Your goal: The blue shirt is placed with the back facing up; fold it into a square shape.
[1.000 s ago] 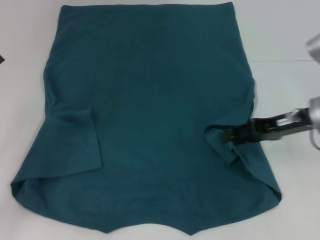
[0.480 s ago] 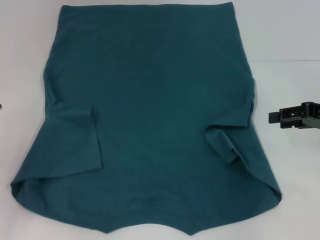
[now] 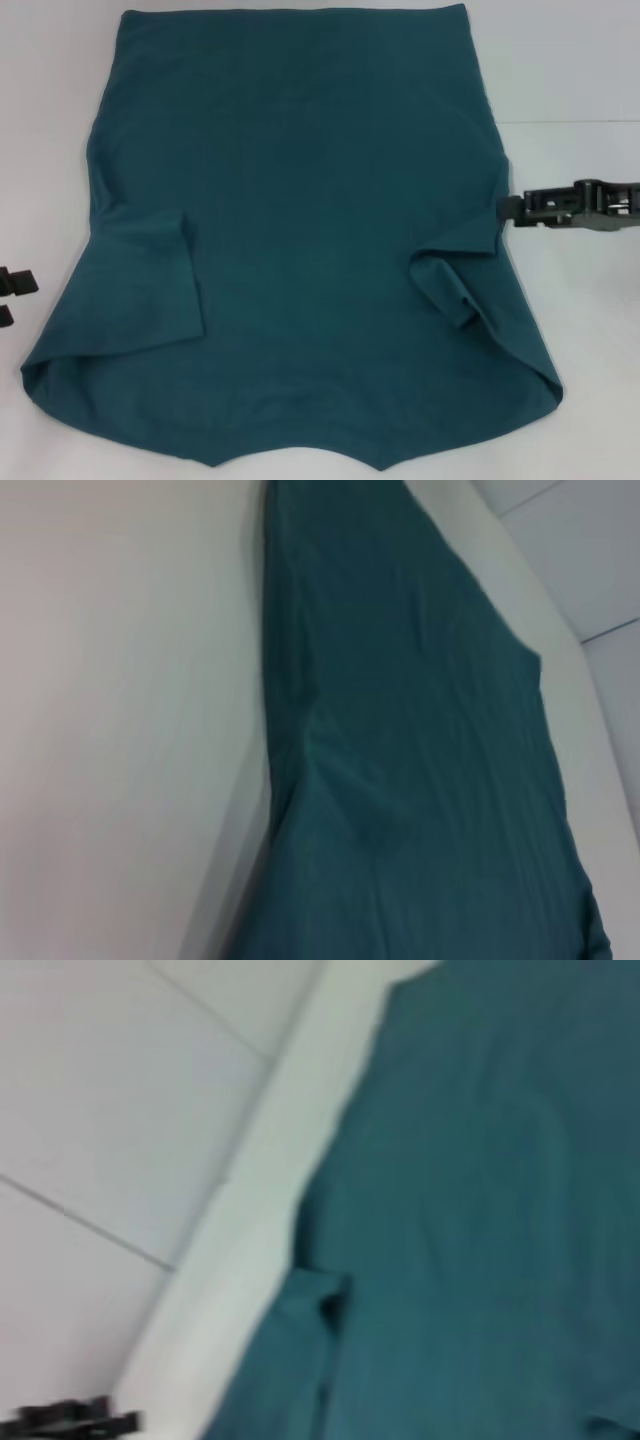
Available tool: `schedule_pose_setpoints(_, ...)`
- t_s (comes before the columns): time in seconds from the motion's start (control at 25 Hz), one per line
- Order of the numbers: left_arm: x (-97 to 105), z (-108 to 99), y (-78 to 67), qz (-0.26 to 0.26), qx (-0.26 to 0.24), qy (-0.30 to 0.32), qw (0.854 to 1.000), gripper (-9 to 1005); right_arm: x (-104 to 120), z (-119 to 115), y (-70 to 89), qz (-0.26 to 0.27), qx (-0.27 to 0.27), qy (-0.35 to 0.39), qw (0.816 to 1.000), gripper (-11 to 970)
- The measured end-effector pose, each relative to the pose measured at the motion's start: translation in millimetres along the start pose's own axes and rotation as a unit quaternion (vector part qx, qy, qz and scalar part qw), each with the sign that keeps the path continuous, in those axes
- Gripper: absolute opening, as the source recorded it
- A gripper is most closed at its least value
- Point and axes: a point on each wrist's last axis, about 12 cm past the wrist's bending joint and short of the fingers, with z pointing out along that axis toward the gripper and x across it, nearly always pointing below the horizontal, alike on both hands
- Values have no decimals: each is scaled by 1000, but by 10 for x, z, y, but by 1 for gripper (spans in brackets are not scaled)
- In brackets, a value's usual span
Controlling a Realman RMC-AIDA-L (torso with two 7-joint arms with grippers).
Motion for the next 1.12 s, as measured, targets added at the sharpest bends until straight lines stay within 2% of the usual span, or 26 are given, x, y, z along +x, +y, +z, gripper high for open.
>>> schedule_pose_setpoints(0.2, 19, -6, 27, -10, -20, 23, 999, 714, 28, 13, 82, -4, -43, -10, 999, 566)
schedule_pose_setpoints(0.52, 130, 62, 146, -21, -45, 17, 999, 701, 67, 64, 87, -3, -48, -12, 999, 566)
schedule_pose_setpoints(0.88, 229, 196, 174, 65, -35, 17, 997, 688, 81, 57, 75, -1, -47, -13, 999, 566)
schedule_pose_setpoints(1.12, 251, 214, 235, 65, -53, 6, 996, 678, 105, 25, 49, 4, -44, -17, 999, 567)
